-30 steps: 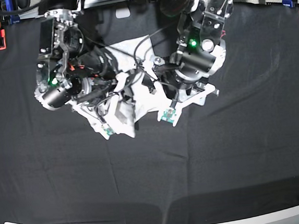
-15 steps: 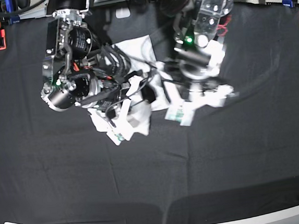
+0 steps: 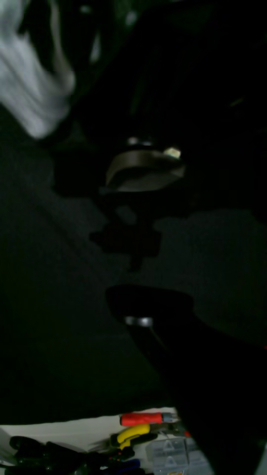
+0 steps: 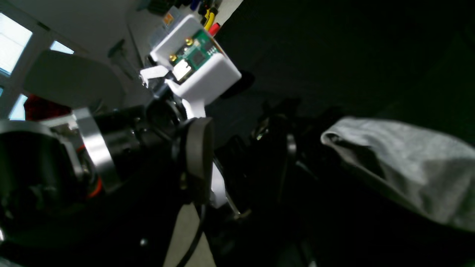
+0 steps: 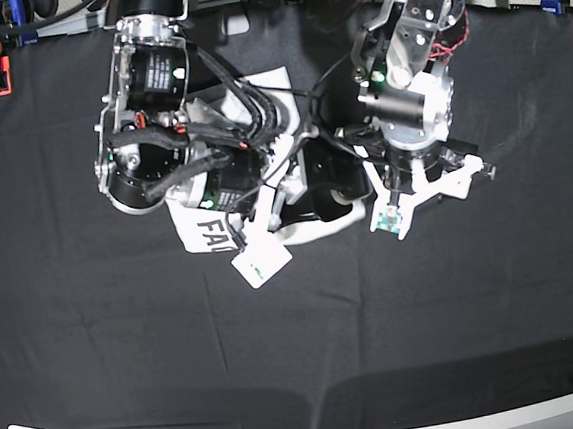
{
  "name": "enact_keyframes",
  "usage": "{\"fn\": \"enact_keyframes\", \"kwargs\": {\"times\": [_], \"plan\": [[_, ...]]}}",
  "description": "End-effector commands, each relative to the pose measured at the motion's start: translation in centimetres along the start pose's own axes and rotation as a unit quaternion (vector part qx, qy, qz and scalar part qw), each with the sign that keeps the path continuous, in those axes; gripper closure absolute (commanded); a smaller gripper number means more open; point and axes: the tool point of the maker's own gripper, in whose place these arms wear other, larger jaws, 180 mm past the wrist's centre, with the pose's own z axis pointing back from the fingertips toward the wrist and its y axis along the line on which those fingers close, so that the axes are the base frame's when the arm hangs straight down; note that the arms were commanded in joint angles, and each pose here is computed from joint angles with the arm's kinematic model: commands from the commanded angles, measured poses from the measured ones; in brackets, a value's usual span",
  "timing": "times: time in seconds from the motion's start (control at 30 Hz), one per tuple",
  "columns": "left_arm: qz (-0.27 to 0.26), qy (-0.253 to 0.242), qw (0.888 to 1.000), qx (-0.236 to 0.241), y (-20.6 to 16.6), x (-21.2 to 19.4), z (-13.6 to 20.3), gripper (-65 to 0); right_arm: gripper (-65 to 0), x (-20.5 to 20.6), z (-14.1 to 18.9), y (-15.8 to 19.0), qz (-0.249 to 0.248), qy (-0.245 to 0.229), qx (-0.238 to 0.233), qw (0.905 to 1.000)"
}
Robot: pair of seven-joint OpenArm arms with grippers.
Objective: Layout the t-shirt on the table in an organized manner, then fold the t-shirt properly
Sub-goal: 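Lower the folded end onto the bundle and open the right gripper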
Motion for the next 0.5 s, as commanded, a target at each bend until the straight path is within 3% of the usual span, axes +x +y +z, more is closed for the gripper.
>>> {"fn": "enact_keyframes", "kwargs": {"times": [0.0, 0.07, 0.13, 0.23, 0.33, 0.47], "plan": [[0.009, -0.020, 1.000, 0.007, 0.5, 1.2, 0.4, -37.2, -23.9, 2.4, 0.4, 0.9, 0.037, -0.033, 0.011, 0.9987], [0.009, -0.020, 1.000, 0.007, 0.5, 1.2, 0.4, -37.2, -23.9, 3.0, 1.4, 0.0, 0.066, -0.027, -0.023, 0.9972], [0.009, -0.020, 1.000, 0.007, 0.5, 1.2, 0.4, -37.2, -23.9, 3.3, 3.0, -2.0, 0.093, -0.014, -0.090, 0.9915], [0.010, -0.020, 1.000, 0.006, 0.4, 1.2, 0.4, -37.2, -24.0, 2.8, 6.6, -5.8, 0.113, 0.016, -0.204, 0.9723], [0.010, -0.020, 1.000, 0.006, 0.4, 1.2, 0.4, -37.2, -25.2, 1.6, 10.5, -8.9, 0.103, 0.036, -0.272, 0.9562], [0.010, -0.020, 1.000, 0.006, 0.4, 1.2, 0.4, -37.2, -41.9, 0.2, 15.5, -11.4, 0.095, 0.052, -0.333, 0.9366]]}}
